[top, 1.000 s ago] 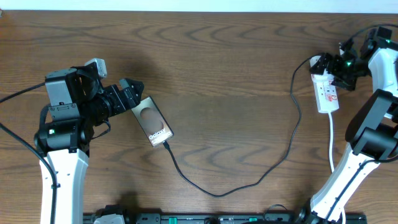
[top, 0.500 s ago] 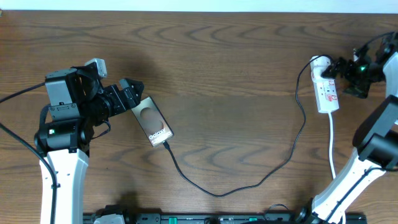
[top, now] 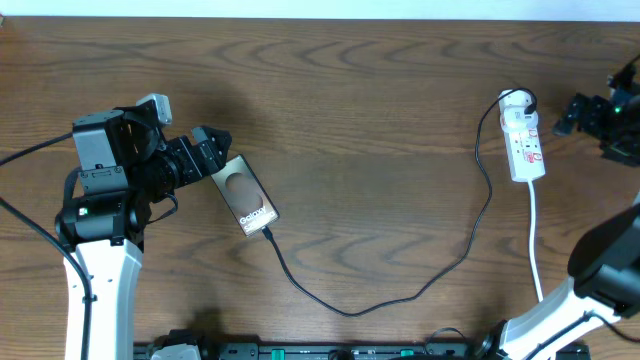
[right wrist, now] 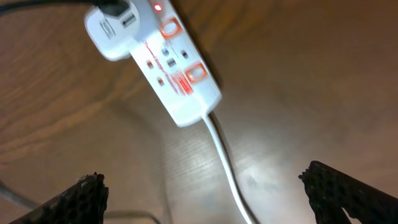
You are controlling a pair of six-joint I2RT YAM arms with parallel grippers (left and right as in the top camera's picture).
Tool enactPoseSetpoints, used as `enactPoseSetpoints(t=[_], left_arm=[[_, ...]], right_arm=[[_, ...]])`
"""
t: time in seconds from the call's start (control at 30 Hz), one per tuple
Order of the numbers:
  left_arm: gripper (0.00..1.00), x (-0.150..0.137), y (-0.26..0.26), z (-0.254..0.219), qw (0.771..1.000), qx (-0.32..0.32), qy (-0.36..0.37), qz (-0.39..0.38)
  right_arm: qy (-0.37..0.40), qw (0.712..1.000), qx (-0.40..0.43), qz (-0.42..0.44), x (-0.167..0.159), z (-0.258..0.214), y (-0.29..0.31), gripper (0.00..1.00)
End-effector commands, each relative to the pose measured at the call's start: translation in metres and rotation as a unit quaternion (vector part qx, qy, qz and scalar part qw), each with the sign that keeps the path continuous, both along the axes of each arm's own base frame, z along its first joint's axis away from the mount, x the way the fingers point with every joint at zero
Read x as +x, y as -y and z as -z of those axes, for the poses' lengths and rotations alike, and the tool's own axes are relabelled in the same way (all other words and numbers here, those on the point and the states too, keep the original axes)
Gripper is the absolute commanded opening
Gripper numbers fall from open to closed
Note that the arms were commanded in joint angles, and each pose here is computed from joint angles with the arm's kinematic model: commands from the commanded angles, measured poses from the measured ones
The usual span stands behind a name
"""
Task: Plug charger to phone and switch on socket
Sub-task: 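Lift the right gripper away from the power strip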
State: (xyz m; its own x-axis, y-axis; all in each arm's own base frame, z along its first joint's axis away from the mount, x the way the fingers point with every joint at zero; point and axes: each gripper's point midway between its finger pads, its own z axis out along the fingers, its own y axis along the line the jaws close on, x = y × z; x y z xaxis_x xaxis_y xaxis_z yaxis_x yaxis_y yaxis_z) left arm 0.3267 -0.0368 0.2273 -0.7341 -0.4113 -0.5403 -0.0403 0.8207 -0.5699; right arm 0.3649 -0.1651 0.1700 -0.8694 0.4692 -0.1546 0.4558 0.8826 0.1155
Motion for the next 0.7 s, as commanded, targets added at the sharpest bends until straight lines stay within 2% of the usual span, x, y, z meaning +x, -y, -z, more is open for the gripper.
enactPoseSetpoints(t=[0.0,0.33,0.47,0.67], left_arm=[[0.92,0.003,0.000,-0.014,1.000,0.011,0.022,0.006],[0.92,0.002,0.000,-0.014,1.000,0.011,0.020,0.006],[0.92,0.002,0.000,-0.013,1.000,0.011,0.018,0.006],[0.92,0.002,0.000,-0.013,1.000,0.011,0.018,0.006]], right_arm=[[0.010,0.998,-0.050,0.029,-0.022,-0.037,0.004,0.99],[0.155,0.982,-0.101,0.046,-0.056,-0.144,-0.036,0.99],[0.189,0.974,-0.113,0.045,-0.067,-0.166,-0.042,0.99],[0.200,0.971,-0.119,0.046,-0.073,-0.173,-0.044,0.99]])
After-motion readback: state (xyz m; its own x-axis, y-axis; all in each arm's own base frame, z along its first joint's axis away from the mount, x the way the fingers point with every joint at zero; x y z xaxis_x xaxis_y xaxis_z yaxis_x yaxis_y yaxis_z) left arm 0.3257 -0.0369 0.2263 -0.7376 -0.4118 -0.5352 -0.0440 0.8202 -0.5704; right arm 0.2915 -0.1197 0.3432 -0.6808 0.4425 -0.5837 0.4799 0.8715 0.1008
